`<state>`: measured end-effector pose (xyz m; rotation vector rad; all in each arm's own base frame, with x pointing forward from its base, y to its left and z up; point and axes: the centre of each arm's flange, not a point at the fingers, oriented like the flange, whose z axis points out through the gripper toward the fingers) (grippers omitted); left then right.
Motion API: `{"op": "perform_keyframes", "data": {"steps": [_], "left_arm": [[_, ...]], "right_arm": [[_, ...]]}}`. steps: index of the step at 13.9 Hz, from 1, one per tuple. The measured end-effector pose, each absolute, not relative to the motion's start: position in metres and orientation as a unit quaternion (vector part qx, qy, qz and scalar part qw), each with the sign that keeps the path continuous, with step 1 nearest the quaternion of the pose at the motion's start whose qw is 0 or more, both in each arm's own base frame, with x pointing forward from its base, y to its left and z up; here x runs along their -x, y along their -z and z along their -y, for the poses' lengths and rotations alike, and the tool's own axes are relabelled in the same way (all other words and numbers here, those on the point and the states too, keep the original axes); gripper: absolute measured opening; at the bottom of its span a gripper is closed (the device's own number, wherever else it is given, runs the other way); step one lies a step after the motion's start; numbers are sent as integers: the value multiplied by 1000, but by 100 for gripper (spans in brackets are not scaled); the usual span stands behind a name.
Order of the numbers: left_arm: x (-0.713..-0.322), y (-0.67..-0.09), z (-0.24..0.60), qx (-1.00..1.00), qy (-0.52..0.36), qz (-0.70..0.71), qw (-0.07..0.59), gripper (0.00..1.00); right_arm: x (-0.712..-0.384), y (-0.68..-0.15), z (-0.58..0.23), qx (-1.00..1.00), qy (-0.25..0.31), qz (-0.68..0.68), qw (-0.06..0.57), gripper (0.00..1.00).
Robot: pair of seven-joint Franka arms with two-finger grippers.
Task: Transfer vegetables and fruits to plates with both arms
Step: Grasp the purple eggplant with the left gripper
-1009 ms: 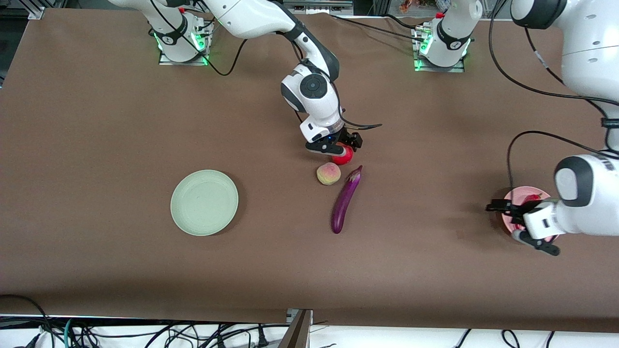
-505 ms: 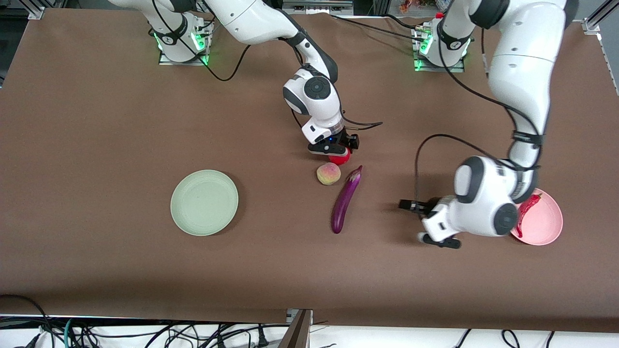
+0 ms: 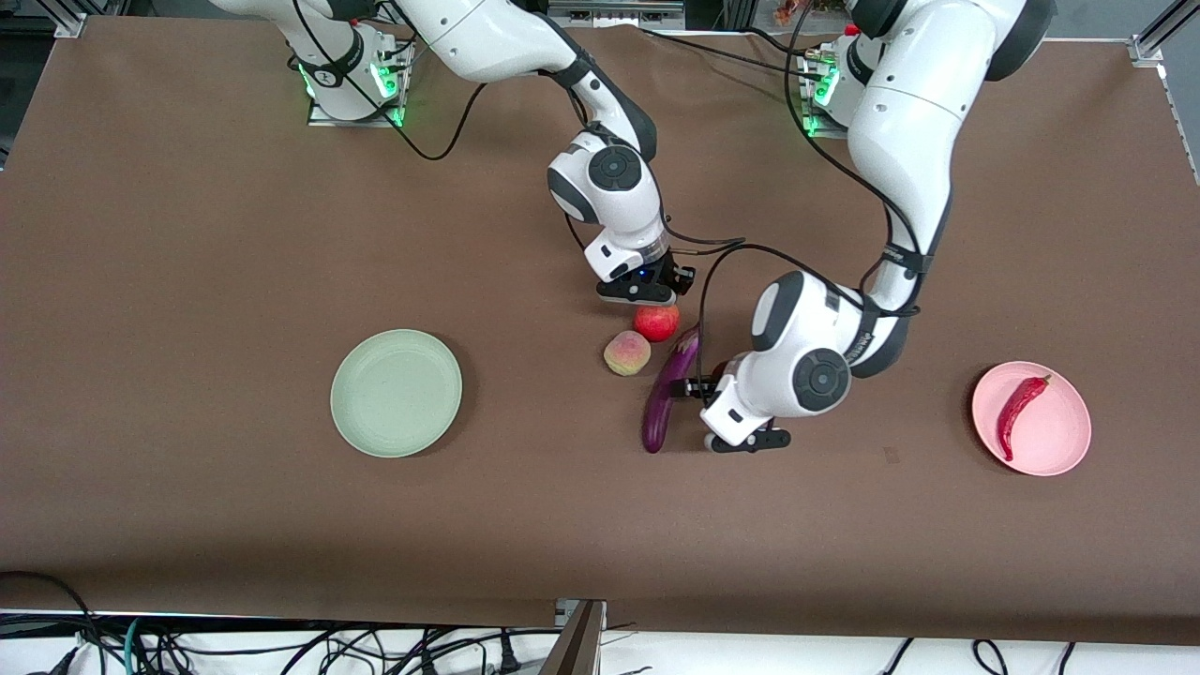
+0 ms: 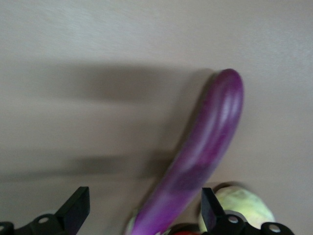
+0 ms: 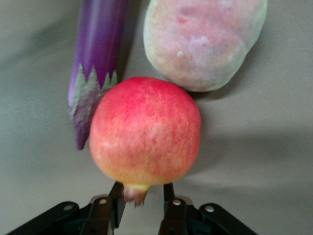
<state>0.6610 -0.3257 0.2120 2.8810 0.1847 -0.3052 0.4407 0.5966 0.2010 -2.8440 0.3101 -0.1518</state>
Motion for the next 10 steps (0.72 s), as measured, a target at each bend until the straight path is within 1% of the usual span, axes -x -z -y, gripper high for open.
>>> {"op": "perform_keyframes", "data": {"steps": [3, 5, 6, 8, 10], "left_arm": [[-647, -191, 356, -986, 97, -73, 116, 100], [-645, -174, 362, -987, 86, -74, 117, 96], [-643, -166, 365, -987, 84, -73, 116, 84], [-644, -160, 362, -988, 81, -64, 113, 63], [-657, -166, 344, -990, 67, -56, 110, 41]], "right_arm": [[-438, -202, -599, 984, 51, -106, 136, 71], [-440, -202, -597, 984, 53, -107, 136, 91], [-440, -202, -597, 983, 54, -108, 136, 100], [-442, -202, -595, 983, 55, -109, 135, 100], [-447, -201, -592, 983, 59, -112, 133, 100]]}}
